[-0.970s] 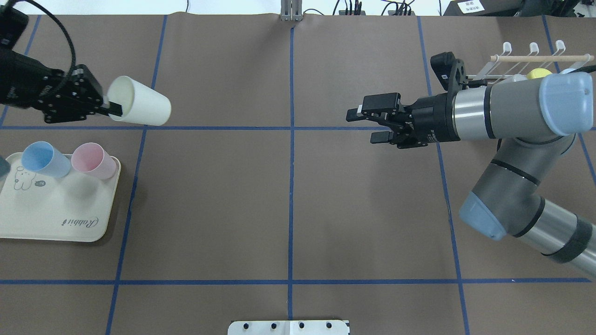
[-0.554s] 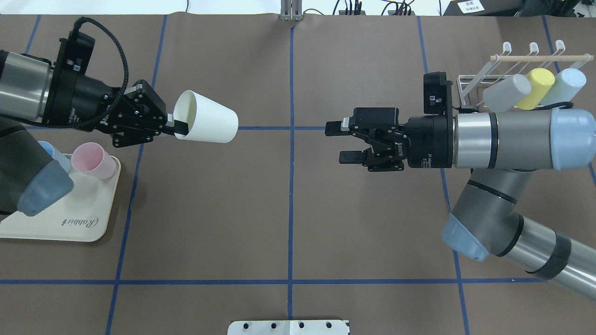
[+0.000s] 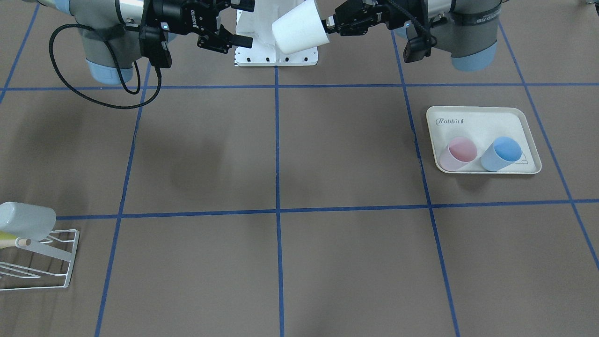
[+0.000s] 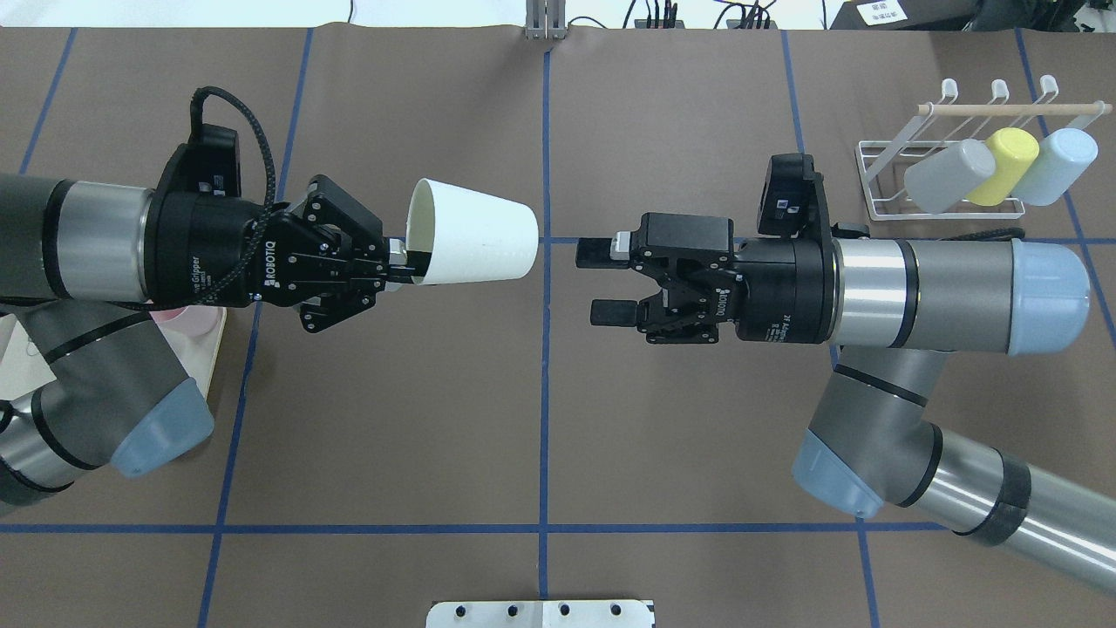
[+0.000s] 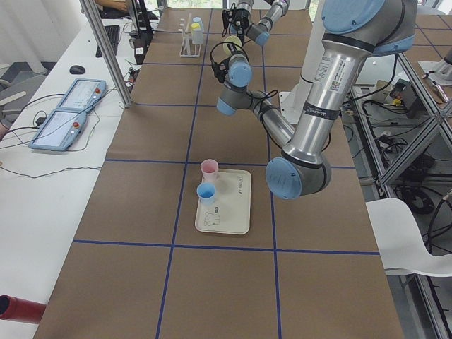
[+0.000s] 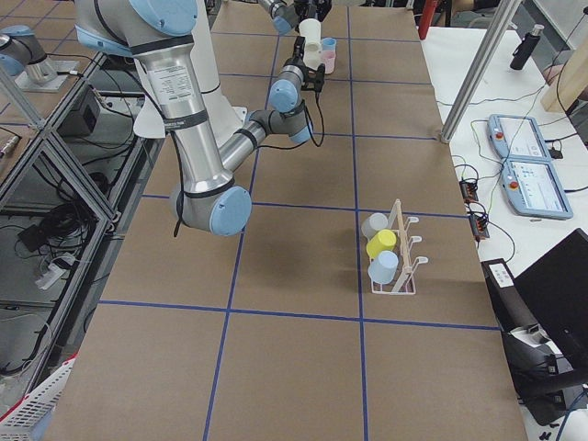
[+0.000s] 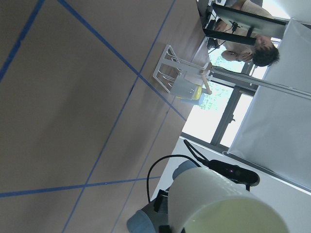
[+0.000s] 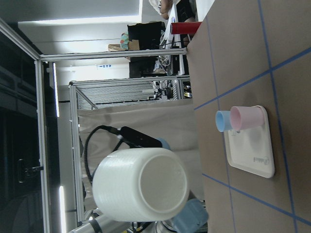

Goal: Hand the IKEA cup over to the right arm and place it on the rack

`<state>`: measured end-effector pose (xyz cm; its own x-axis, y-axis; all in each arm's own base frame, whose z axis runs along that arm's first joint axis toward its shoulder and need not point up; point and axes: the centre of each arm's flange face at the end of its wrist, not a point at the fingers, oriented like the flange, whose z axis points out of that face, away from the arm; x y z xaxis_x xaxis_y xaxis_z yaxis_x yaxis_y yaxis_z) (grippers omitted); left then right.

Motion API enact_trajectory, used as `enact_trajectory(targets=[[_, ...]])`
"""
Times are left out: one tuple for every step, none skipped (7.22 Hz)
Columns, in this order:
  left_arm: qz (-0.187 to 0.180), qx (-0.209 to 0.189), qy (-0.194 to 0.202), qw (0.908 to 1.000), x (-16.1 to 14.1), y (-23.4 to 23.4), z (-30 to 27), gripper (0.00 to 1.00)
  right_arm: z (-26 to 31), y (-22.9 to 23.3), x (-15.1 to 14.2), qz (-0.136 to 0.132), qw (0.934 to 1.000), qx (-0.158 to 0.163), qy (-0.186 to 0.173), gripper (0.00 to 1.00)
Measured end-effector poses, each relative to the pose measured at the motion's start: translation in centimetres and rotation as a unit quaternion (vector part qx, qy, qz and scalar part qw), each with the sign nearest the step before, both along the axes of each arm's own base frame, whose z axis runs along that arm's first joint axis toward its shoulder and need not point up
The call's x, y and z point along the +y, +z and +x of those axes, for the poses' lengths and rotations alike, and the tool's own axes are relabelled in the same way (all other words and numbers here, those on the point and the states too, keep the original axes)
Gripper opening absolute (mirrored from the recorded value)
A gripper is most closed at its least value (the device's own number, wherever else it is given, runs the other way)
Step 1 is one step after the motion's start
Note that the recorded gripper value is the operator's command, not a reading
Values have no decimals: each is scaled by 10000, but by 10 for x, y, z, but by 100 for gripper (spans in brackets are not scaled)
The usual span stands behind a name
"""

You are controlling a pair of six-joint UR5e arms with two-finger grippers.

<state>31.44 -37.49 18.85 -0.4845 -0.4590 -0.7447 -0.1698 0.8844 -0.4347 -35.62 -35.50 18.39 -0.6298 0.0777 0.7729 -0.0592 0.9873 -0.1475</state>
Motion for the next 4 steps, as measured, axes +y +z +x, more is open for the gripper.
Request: enact_trajectory(targets=[[-116,360,110,9992,4,8,6,0,-1,-12,2,-2,9997,-248,76,98],[-174,675,192,9974,12,14,15,0,-6,-23,6,-54,9989,-448,109,98],[-241,958,261,9948,22,15,24,0,-12,-30,11,-112,9982,-576,110,98],[-327,1239,342,9912,33,14,32,0,-16,-34,15,-138,9979,-633,91,98]])
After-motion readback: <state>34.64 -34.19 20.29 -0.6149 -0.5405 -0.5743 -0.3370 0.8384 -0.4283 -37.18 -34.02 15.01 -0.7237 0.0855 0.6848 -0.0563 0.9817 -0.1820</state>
